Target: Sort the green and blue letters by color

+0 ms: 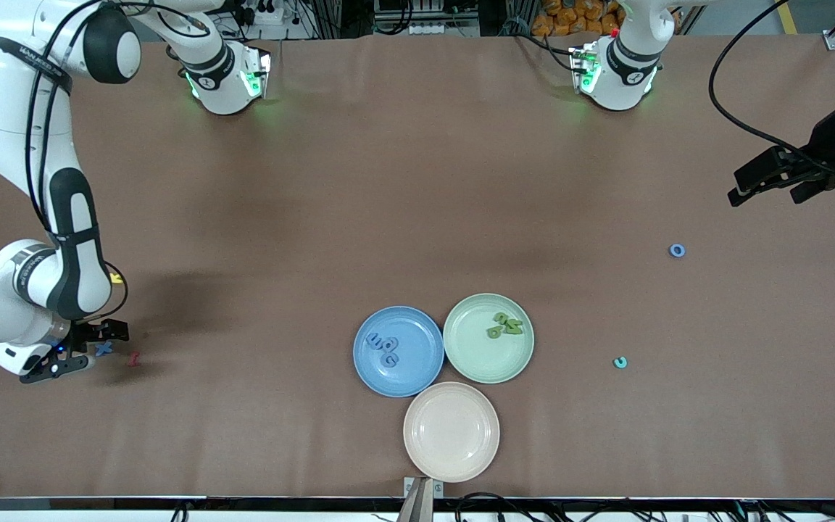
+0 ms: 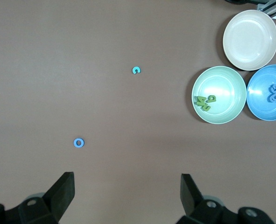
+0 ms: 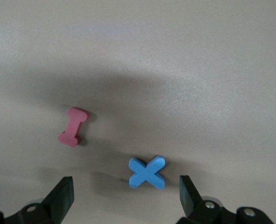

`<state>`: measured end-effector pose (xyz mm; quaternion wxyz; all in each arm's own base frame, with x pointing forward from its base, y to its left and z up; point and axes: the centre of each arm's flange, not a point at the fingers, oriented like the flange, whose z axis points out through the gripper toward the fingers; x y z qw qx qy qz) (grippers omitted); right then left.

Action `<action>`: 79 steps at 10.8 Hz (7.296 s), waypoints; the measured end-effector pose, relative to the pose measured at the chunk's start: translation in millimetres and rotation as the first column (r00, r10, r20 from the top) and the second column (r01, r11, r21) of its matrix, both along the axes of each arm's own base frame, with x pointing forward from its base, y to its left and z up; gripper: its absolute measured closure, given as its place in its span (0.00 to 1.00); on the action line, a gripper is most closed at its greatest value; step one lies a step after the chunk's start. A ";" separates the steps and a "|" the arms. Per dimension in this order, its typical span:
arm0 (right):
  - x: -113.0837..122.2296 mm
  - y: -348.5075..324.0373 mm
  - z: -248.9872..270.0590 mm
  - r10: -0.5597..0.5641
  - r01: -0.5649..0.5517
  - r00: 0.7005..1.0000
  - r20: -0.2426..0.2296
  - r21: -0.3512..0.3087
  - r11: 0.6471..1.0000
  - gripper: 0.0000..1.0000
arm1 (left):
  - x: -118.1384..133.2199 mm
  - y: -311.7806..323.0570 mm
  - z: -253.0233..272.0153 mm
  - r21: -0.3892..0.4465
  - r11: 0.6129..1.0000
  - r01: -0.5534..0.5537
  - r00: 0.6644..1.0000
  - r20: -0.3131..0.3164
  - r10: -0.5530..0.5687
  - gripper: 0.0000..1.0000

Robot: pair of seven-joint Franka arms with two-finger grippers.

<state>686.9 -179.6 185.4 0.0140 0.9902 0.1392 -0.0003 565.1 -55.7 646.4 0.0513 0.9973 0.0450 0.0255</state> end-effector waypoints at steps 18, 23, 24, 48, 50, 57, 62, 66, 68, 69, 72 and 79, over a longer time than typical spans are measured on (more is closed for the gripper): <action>5.7 -7.5 -7.6 -0.026 0.026 0.999 0.029 0.025 0.999 0.66 | 13.9 9.2 -22.5 0.030 1.000 -0.010 1.000 -0.027 0.011 0.00; 17.8 19.3 -0.3 -0.032 0.028 0.998 0.058 0.079 0.997 0.66 | 14.4 10.5 -23.0 0.030 0.999 -0.012 1.000 -0.027 0.013 0.00; 23.6 41.3 4.2 -0.037 0.032 0.998 0.052 0.105 0.994 0.66 | 14.9 10.9 -24.0 0.030 0.999 -0.013 0.999 -0.028 0.014 0.00; -18.2 557.3 79.9 -0.870 0.853 0.417 -0.265 0.446 0.273 0.00 | 22.9 13.3 -29.5 0.029 0.999 -0.020 1.000 -0.009 0.020 0.00; -2.0 505.7 86.3 -0.843 0.827 0.513 -0.159 0.354 0.436 0.00 | 25.7 14.1 -34.3 0.029 0.999 -0.021 1.000 -0.014 0.022 0.00; -12.0 280.0 95.8 -0.547 0.542 0.836 -0.047 0.222 0.810 0.00 | 31.7 16.6 -41.0 0.027 0.999 -0.027 1.000 -0.009 0.027 0.00; -48.6 233.3 145.1 -0.397 0.394 0.917 0.032 0.070 0.916 0.00 | 31.8 16.5 -40.6 0.027 0.999 -0.027 1.000 -0.008 0.027 0.00; -70.9 217.3 194.6 -0.355 0.355 0.935 0.009 0.036 0.934 0.00 | 31.8 16.5 -40.7 0.027 0.999 -0.026 1.000 -0.008 0.027 0.00; -78.4 215.1 215.3 -0.344 0.343 0.939 0.006 0.032 0.939 0.00 | 31.8 16.4 -40.7 0.027 0.999 -0.026 1.000 -0.008 0.027 0.00; -83.4 215.6 229.2 -0.329 0.329 0.944 0.008 0.027 0.944 0.00 | 31.8 16.4 -40.7 0.027 0.999 -0.026 1.000 -0.008 0.026 0.00; -101.5 218.3 276.5 -0.275 0.275 0.961 0.013 0.011 0.961 0.00 | 31.6 13.2 -41.0 0.027 0.999 -0.021 1.000 -0.008 0.021 0.00; -108.8 223.9 404.8 -0.259 0.259 0.966 0.018 0.000 0.966 0.00 | 31.3 10.0 -41.1 0.027 1.000 -0.015 1.000 -0.008 0.016 0.00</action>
